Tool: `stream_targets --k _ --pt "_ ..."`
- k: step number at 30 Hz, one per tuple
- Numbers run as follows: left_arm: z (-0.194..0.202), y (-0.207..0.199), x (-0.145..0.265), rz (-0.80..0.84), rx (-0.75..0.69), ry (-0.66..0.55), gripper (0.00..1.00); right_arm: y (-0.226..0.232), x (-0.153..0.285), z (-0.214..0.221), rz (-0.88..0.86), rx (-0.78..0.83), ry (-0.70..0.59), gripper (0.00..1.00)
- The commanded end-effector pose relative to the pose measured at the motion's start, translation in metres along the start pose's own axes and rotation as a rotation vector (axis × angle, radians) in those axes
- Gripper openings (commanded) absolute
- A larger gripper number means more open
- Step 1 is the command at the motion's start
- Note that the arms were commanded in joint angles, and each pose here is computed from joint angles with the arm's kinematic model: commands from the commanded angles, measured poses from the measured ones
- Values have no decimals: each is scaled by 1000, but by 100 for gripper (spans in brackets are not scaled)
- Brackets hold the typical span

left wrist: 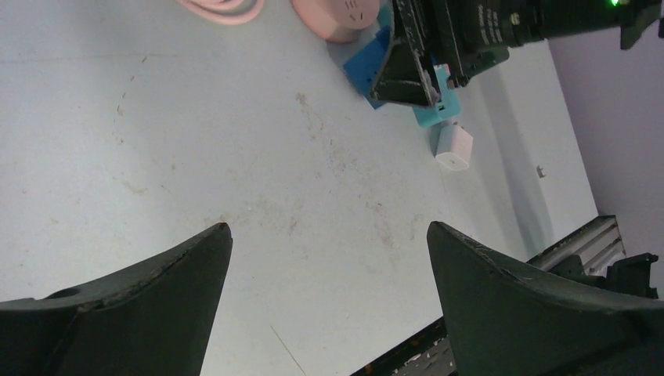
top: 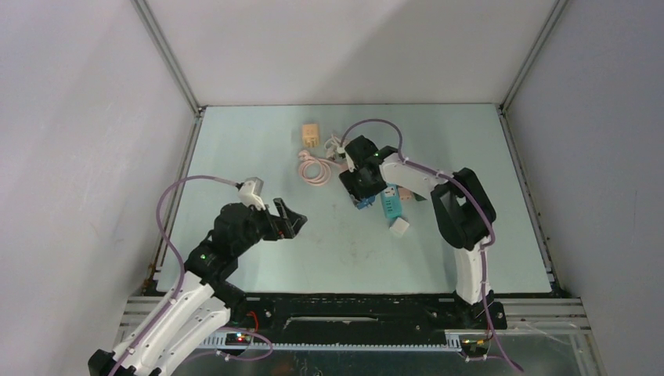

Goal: Insert the plug

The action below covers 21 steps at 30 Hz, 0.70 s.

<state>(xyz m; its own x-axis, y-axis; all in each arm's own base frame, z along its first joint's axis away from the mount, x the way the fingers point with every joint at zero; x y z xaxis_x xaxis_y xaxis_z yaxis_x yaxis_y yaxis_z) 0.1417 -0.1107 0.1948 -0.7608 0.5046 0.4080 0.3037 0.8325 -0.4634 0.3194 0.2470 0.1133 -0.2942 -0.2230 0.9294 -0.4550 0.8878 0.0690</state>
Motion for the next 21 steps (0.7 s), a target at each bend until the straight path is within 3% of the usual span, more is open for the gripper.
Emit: stream_targets --k 1,13,21 --pt "-24 -11 9 16 -7 -96 98 7 55 -7 -45 19 -163 28" --pt "-27 -15 13 32 7 -100 98 38 166 63 -317 151 -412 29" --pt "-35 -26 22 93 29 -102 98 38 231 110 -426 117 -773 27"
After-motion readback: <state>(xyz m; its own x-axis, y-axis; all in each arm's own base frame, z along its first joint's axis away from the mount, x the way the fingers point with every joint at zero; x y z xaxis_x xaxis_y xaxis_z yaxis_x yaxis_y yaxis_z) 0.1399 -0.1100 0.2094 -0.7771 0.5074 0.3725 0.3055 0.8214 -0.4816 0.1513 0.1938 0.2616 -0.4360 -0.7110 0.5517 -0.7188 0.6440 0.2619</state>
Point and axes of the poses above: each gripper's point midway between its finger pads, its own x axis back along the fingers, its own y axis along the line the jaws close on, z = x × y, the point moved 9 cm from there along x, back along the fingers, and after that the axes turned 5 degrees about -x, right-handed, at the moved point
